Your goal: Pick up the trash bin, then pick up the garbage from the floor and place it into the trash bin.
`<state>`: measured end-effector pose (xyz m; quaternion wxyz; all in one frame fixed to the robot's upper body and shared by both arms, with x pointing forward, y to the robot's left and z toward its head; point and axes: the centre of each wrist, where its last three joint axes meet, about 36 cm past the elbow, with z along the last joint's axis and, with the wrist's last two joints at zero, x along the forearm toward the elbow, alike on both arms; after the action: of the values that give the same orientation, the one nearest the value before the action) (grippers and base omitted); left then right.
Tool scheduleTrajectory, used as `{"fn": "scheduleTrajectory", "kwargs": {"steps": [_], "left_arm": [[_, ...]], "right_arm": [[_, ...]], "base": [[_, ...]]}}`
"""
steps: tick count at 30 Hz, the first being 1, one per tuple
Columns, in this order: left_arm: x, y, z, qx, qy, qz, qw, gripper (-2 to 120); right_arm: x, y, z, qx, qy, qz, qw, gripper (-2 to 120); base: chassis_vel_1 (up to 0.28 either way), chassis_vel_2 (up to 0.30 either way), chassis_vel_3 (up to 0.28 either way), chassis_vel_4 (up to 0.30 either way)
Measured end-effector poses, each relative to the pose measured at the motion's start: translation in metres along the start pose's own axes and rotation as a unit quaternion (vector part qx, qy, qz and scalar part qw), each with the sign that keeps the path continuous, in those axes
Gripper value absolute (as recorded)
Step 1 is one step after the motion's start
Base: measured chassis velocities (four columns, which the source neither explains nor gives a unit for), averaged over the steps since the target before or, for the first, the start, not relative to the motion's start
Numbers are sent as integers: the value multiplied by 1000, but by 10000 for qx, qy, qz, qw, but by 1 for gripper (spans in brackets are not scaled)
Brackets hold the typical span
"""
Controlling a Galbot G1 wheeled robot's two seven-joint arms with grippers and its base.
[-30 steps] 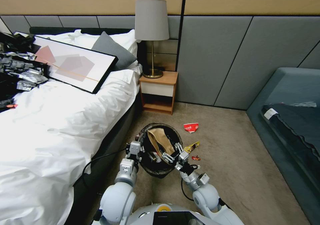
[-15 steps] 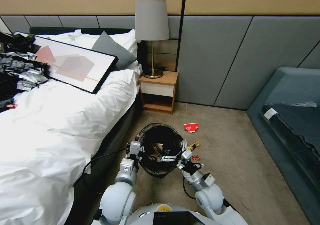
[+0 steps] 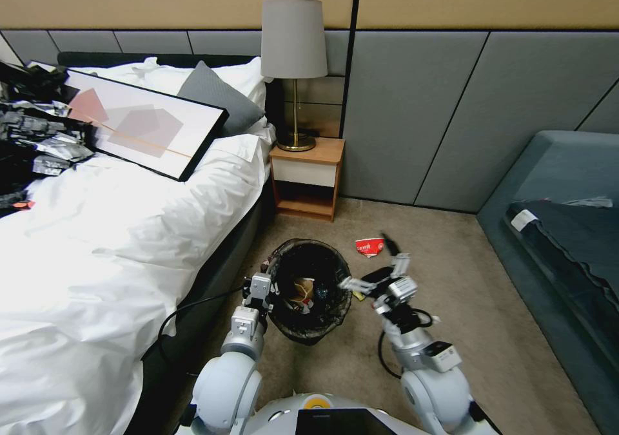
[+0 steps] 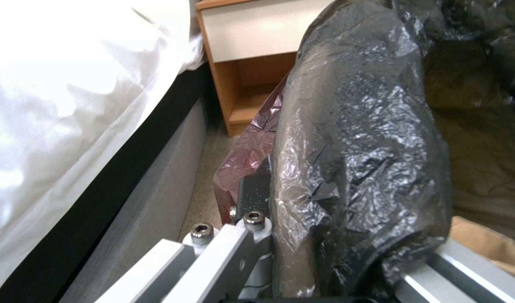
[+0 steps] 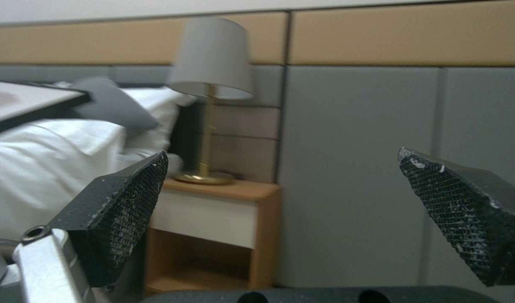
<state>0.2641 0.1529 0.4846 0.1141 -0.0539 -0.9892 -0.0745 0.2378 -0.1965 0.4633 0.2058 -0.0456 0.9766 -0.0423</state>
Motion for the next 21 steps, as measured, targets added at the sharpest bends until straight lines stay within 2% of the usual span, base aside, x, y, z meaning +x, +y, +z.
{"fn": "scheduleTrajectory", "kwargs": {"steps": [1,4,8,21], "left_arm": [[0,0,0,0,0,0,10000,1],[-1,1,0,26,0,-36,10000,1],[-1,1,0,59,7,-71,10000,1],[-1,2,-1,58,-10,-88,9999,1]], "right_arm": [[0,0,0,0,0,0,10000,100],[15,3,0,114,312,687,9971,100],[27,-5,13,191,467,963,9941,100],[25,-13,24,119,532,1025,9932,100]], "base": [[0,0,0,0],[0,0,0,0],[0,0,0,0],[0,0,0,0]]}}
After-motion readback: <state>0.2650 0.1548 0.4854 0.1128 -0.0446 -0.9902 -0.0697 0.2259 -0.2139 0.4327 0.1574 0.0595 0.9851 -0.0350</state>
